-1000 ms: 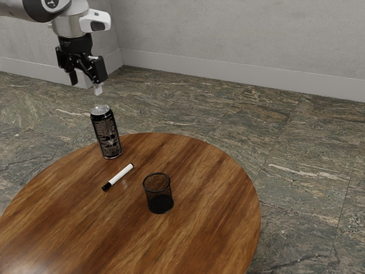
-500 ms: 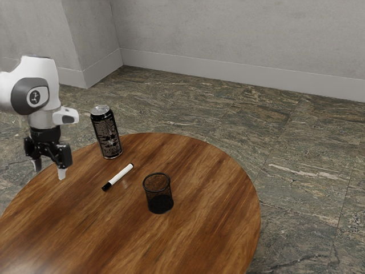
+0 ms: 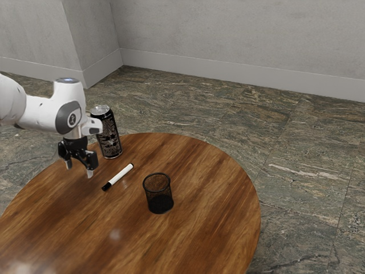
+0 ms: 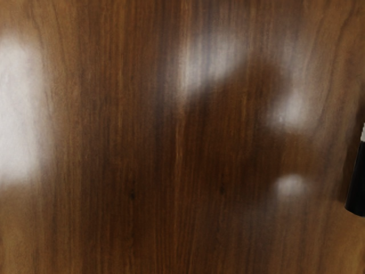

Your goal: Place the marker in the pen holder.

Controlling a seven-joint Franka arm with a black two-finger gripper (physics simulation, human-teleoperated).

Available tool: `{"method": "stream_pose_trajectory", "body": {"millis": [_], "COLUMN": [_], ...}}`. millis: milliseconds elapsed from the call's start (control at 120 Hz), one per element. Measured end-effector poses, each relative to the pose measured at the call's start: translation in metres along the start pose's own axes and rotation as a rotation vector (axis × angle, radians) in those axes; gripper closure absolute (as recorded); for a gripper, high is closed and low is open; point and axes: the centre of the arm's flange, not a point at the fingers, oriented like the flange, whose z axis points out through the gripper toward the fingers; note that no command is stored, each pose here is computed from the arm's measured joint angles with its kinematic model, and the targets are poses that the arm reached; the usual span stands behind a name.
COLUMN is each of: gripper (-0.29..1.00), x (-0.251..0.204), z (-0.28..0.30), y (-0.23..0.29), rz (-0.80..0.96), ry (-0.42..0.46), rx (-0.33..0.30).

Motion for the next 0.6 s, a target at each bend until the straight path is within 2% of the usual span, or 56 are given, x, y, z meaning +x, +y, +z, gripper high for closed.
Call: {"method": "stream_pose_trajectory", "body": {"millis": [167,600], "gripper": [0.0,0.03], "x": [0.024,0.043], "z": [0.006,0.029], "y": [0.016,0.05], "rz": [0.077,0.132], "ry": [0.061,0.081], "rx": [-0.013,-0.039]}}
